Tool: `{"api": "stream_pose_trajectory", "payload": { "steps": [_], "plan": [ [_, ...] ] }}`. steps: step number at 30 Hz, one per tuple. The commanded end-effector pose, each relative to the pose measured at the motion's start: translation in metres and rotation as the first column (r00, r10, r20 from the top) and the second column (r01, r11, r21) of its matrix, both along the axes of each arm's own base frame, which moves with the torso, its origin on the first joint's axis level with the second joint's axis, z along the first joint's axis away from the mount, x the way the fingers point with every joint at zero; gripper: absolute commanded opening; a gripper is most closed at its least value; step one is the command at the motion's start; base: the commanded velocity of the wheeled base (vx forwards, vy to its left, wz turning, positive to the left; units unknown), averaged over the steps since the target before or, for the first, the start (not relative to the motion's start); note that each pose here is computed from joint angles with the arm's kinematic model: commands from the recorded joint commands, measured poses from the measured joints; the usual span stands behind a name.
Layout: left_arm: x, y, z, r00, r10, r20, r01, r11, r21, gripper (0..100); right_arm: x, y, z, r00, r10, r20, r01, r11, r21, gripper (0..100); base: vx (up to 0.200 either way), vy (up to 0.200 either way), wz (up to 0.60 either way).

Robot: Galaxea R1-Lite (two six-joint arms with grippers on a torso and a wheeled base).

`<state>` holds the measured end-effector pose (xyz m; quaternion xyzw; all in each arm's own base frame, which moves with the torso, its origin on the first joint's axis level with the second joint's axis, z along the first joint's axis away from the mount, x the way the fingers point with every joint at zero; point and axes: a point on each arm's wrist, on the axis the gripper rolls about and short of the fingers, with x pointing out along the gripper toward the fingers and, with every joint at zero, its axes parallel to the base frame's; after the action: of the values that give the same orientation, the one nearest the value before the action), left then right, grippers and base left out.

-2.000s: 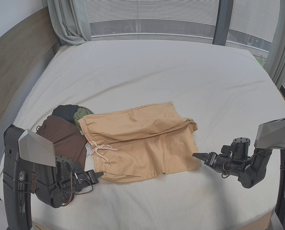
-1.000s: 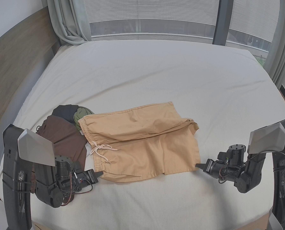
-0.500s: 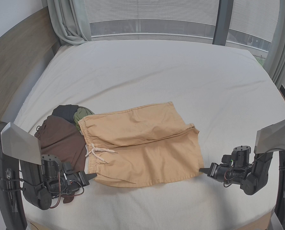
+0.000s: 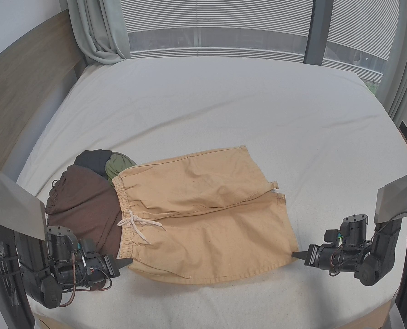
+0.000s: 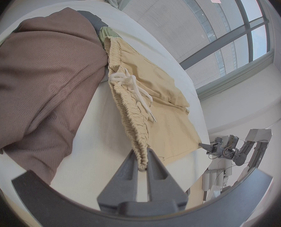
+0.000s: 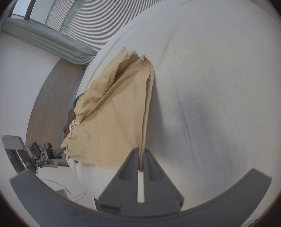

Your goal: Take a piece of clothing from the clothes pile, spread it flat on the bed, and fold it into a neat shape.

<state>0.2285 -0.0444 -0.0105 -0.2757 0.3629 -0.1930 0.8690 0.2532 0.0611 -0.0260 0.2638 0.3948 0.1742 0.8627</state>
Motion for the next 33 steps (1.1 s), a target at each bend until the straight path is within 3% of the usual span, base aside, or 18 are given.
{"api": "stream_pose_trajectory", "payload": {
  "steps": [1, 13, 33],
  "plan": [
    [-0.01, 0.003, 0.004, 1.0, -0.004, -0.005, 0.004, 1.0, 0.017, 0, -0.011, -0.001, 0.002, 1.0, 0.022, -0.011, -0.022, 0.999, -0.023, 0, 0.0, 0.0, 0.0],
    [-0.02, 0.003, 0.001, 0.998, -0.022, -0.059, 0.024, 0.999, 0.038, 0, -0.024, -0.002, -0.002, 0.997, 0.071, -0.036, -0.073, 0.995, -0.071, 0, 0.0, 0.0, 0.0],
    [-0.032, 0.009, -0.015, 0.98, -0.081, -0.182, 0.11, 0.982, 0.154, 0, -0.043, -0.006, -0.006, 0.99, 0.12, -0.07, -0.128, 0.984, -0.124, 0, 0.0, 0.0, 0.0]
  ]
}}
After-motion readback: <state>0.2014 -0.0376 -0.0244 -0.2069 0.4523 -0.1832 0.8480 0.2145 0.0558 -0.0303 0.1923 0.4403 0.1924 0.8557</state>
